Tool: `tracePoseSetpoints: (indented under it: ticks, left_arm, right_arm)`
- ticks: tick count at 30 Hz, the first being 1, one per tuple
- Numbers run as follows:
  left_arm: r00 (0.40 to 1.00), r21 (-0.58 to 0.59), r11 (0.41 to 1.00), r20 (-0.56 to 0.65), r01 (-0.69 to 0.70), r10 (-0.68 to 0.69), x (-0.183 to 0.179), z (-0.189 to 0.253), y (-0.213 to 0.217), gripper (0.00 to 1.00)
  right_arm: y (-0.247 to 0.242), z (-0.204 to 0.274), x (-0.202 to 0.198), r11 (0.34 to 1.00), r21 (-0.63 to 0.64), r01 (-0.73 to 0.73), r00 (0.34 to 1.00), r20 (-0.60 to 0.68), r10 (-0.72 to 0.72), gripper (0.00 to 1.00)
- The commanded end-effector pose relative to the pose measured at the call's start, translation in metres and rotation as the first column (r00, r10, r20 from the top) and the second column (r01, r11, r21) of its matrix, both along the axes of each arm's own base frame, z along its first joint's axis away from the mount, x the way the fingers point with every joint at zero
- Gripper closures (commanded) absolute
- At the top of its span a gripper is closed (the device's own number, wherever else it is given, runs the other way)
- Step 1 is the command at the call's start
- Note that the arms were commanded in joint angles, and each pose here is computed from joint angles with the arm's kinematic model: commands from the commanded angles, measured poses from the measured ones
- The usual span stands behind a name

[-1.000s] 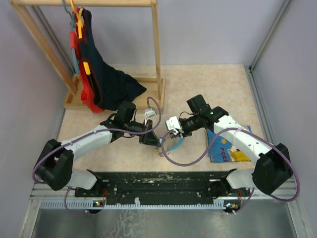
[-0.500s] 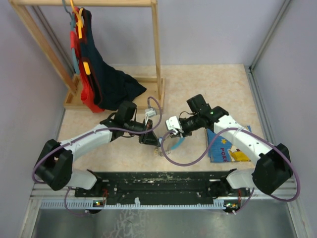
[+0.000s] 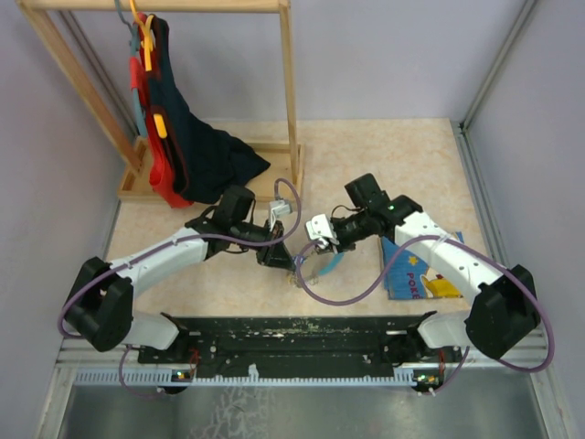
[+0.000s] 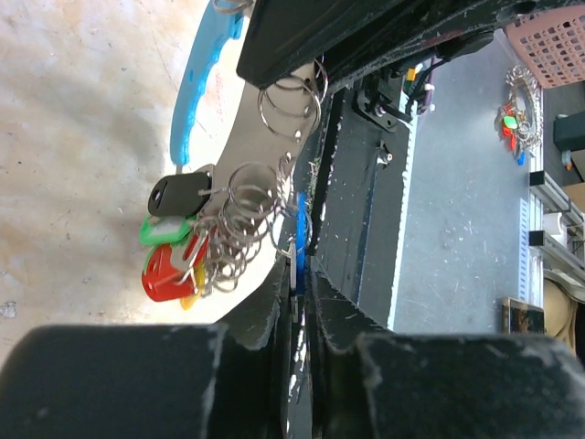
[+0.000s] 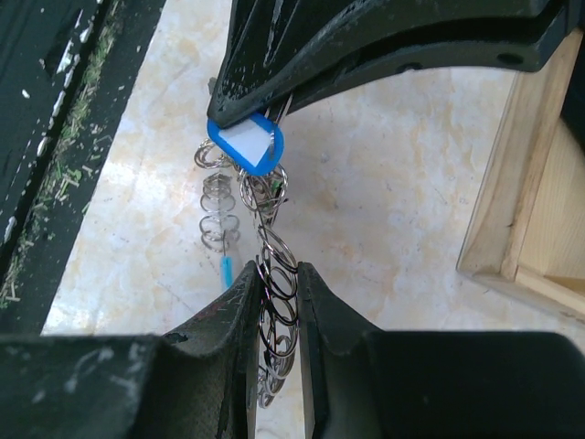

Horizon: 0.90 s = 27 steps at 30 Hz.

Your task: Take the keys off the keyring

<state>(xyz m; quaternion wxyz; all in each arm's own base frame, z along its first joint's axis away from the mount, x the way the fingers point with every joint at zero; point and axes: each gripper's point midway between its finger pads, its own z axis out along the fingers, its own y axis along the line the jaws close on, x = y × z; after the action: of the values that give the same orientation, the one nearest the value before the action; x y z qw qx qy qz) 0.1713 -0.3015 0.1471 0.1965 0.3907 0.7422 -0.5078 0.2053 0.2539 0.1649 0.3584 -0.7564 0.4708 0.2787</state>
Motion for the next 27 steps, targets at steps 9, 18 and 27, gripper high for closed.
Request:
tracePoseSetpoints:
  ticks: [9,18,27]
  left_arm:
    - [0.991,-0.172,0.985,0.131,0.006,0.017,-0.001,0.021,-0.006,0.71]
    - [0.814,-0.509,0.86,0.516,0.041,0.267,-0.01,0.068,0.011,0.44]
    - [0.761,-0.619,0.785,0.5,-0.02,0.414,-0.002,0.082,0.005,0.46]
  right_arm:
    - [-0.007,0.053,0.005,0.996,-0.084,0.02,0.971,0.239,0.001,1.0]
    - [-0.029,0.078,0.024,0.968,-0.232,0.101,0.919,0.395,-0.002,1.0]
    - [-0.045,0.089,0.053,0.883,-0.377,0.278,0.812,0.584,-0.006,1.0]
